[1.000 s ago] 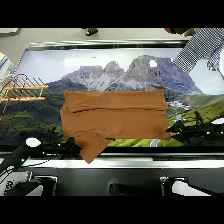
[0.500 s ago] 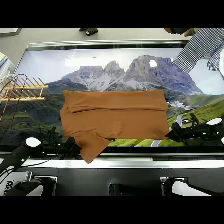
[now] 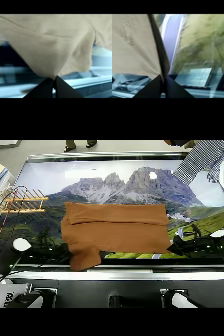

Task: Fold the clothes and pants, and hang the long-sleeved shirts on hangers.

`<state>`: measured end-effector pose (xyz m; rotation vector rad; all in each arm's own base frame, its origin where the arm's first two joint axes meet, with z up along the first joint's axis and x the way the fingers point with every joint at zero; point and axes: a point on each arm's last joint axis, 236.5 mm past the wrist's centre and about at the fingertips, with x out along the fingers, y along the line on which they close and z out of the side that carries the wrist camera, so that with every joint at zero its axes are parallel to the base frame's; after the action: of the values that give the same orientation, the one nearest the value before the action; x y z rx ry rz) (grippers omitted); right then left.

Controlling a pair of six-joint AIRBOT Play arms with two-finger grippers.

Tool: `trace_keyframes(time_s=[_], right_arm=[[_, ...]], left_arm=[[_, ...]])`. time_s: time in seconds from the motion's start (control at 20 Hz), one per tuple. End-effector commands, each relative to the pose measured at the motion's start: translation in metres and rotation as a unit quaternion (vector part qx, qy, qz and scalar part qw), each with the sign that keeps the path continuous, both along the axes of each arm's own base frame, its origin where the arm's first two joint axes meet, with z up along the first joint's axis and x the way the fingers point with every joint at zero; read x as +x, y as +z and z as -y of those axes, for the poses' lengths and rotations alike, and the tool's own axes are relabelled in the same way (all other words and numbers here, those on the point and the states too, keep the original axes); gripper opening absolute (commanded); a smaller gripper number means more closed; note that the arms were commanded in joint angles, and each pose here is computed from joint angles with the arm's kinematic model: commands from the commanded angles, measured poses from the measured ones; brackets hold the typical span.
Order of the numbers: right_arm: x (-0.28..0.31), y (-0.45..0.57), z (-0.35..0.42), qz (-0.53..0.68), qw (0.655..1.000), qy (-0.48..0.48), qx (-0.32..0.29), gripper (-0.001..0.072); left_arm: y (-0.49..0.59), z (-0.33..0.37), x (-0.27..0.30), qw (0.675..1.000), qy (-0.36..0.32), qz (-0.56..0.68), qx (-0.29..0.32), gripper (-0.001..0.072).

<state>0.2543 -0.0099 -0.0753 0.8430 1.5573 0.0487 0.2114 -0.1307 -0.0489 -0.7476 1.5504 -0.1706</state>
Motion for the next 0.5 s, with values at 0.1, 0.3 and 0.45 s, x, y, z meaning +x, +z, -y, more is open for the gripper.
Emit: trace_keyframes(time_s=[0.1,0.3,0.45], right_arm=[[-0.029,0.039,0.011,0.006,0.998,0.022,-0.067,0.0030],[-0.028,0.063,0.000,0.050,0.995,0.036,-0.083,0.0030],[-0.002,0.062,-0.020,0.097,0.984,0.101,-0.110,0.0030]], left_arm=[[0.043,-0.036,-0.037,0.999,-0.027,-0.014,0.044,0.0022],[0.065,-0.040,-0.046,0.998,-0.028,0.021,0.049,0.0021],[0.074,-0.045,-0.010,0.996,-0.021,0.065,0.057,0.0021]])
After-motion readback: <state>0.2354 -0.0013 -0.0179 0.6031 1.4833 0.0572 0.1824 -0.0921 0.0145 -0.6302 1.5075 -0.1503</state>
